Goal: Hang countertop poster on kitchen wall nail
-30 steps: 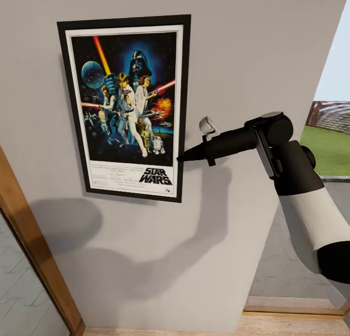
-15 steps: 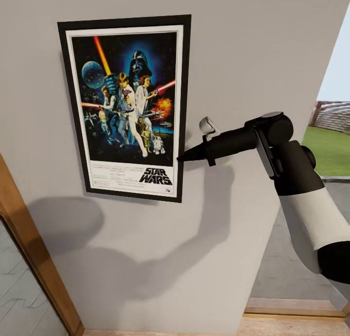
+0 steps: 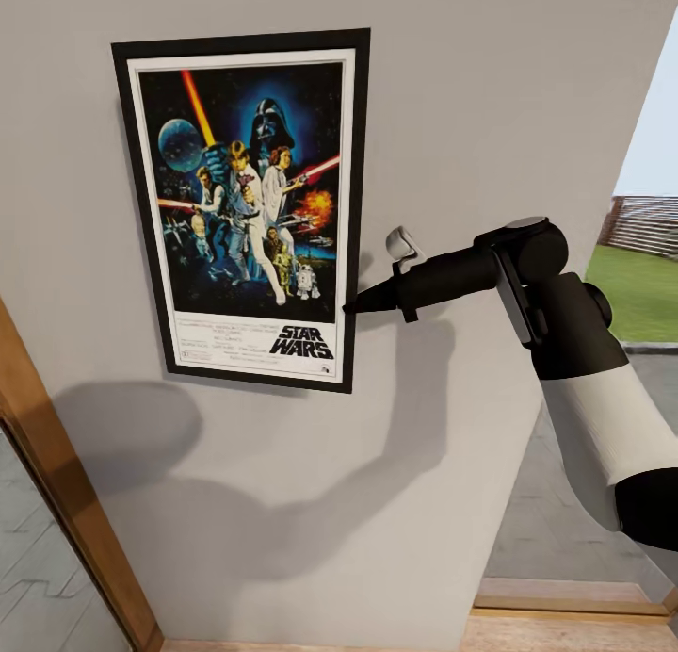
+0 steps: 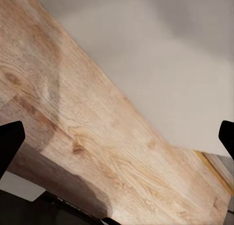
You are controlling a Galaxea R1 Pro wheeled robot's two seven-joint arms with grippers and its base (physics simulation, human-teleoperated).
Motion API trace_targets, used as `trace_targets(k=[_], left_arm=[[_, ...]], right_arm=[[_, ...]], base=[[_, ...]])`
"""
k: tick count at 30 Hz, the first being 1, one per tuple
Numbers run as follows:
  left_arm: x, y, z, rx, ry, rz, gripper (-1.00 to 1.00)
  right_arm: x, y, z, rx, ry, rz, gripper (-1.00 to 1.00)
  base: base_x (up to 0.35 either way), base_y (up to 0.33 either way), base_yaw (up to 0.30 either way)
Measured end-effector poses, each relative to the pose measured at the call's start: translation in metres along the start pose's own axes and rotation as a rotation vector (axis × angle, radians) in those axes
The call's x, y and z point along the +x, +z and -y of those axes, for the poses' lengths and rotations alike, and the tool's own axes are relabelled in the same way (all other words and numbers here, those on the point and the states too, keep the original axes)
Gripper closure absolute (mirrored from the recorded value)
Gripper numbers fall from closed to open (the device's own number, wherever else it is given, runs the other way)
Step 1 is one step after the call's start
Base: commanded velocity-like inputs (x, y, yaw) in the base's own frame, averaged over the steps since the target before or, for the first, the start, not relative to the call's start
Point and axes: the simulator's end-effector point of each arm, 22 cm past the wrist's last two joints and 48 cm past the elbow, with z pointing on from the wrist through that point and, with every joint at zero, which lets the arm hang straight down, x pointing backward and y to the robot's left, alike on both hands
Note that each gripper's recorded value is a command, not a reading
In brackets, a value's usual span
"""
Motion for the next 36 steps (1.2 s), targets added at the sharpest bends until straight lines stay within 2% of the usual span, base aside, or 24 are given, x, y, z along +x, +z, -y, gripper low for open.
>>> trace_targets(k=[36], left_arm=[[-0.0001, 0.0, -0.0002, -0.001, -0.001, 0.0, -1.0]], right_arm=[[0.0, 0.0, 0.0, 0.0, 0.0, 0.0, 1.0]], base=[[0.006, 0.015, 0.0]])
